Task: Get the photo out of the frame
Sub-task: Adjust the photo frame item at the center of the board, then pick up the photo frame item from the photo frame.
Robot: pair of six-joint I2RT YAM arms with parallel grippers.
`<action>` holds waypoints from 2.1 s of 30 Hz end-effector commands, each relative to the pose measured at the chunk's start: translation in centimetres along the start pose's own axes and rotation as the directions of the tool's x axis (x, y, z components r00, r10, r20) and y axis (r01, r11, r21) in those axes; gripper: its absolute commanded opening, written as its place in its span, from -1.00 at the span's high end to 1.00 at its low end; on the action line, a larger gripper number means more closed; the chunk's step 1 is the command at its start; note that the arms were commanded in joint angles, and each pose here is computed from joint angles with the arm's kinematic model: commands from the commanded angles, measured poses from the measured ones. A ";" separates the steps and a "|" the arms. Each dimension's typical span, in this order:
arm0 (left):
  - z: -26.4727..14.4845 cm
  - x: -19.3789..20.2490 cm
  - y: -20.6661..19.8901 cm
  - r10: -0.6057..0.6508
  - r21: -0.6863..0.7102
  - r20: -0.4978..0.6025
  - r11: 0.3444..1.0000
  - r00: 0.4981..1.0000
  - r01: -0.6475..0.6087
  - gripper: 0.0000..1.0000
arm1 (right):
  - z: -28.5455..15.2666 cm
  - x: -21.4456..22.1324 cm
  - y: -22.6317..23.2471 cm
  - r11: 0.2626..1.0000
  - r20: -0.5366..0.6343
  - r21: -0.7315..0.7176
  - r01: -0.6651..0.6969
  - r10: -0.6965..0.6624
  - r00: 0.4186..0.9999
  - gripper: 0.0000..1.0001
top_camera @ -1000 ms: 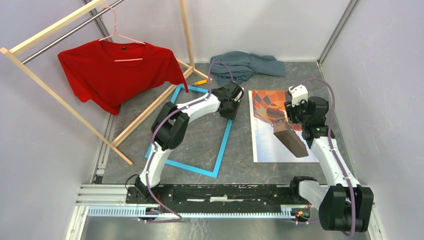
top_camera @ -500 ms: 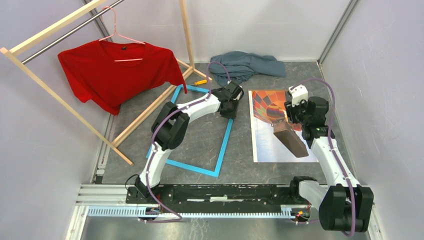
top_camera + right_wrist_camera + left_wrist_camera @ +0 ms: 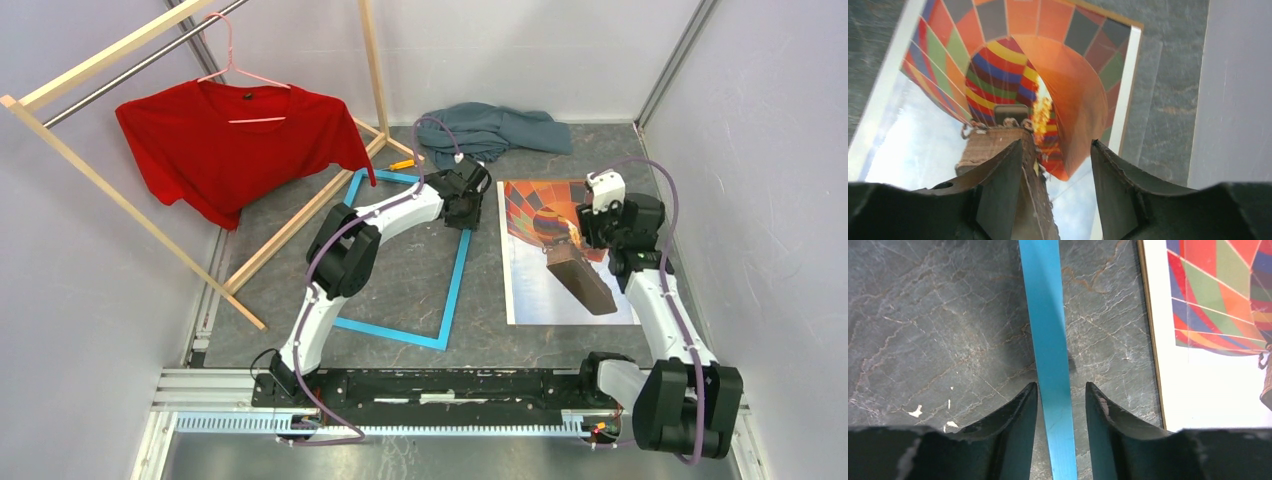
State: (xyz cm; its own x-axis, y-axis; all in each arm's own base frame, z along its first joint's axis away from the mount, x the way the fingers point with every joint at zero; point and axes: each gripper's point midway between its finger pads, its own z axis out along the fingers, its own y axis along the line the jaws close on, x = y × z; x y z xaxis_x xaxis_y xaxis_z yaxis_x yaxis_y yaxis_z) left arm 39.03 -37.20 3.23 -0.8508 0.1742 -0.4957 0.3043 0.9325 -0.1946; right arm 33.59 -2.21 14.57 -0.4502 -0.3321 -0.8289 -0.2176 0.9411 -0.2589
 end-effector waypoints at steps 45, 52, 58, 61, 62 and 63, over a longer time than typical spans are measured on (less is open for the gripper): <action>-1.4 1.6 -13.5 0.276 0.282 0.109 0.913 0.955 -0.296 -0.38 | -3.4 16.9 -8.6 0.945 -0.457 -0.146 -0.293 0.199 0.867 -0.62; -1.3 3.7 -15.2 0.249 0.407 0.040 0.880 0.968 -0.244 -0.38 | -3.1 17.3 -8.2 0.939 -0.456 -0.156 -0.305 0.206 0.866 -0.64; -0.2 5.2 -14.1 0.247 0.396 -0.001 0.890 0.969 -0.227 -0.38 | -3.0 17.3 -7.8 0.931 -0.454 -0.173 -0.321 0.214 0.865 -0.67; 0.0 5.4 -13.8 0.243 0.392 -0.006 0.893 0.970 -0.221 -0.38 | -2.9 17.5 -7.4 0.927 -0.457 -0.182 -0.328 0.216 0.863 -0.67; 0.1 5.4 -13.7 0.241 0.390 -0.007 0.894 0.971 -0.219 -0.38 | -2.9 17.6 -7.4 0.926 -0.457 -0.184 -0.330 0.217 0.862 -0.67; 0.2 5.4 -13.7 0.239 0.390 -0.008 0.895 0.971 -0.217 -0.38 | -2.9 17.6 -7.3 0.924 -0.457 -0.188 -0.333 0.218 0.862 -0.67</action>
State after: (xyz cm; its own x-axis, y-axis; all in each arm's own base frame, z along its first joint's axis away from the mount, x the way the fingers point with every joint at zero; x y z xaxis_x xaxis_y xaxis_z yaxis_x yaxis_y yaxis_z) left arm 30.67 -49.02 3.79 -0.7200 0.4232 -0.5500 0.6595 0.6638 -0.3527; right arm 24.44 -15.45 3.58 -0.8486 -0.0980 -0.5199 -0.1832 0.9763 0.1150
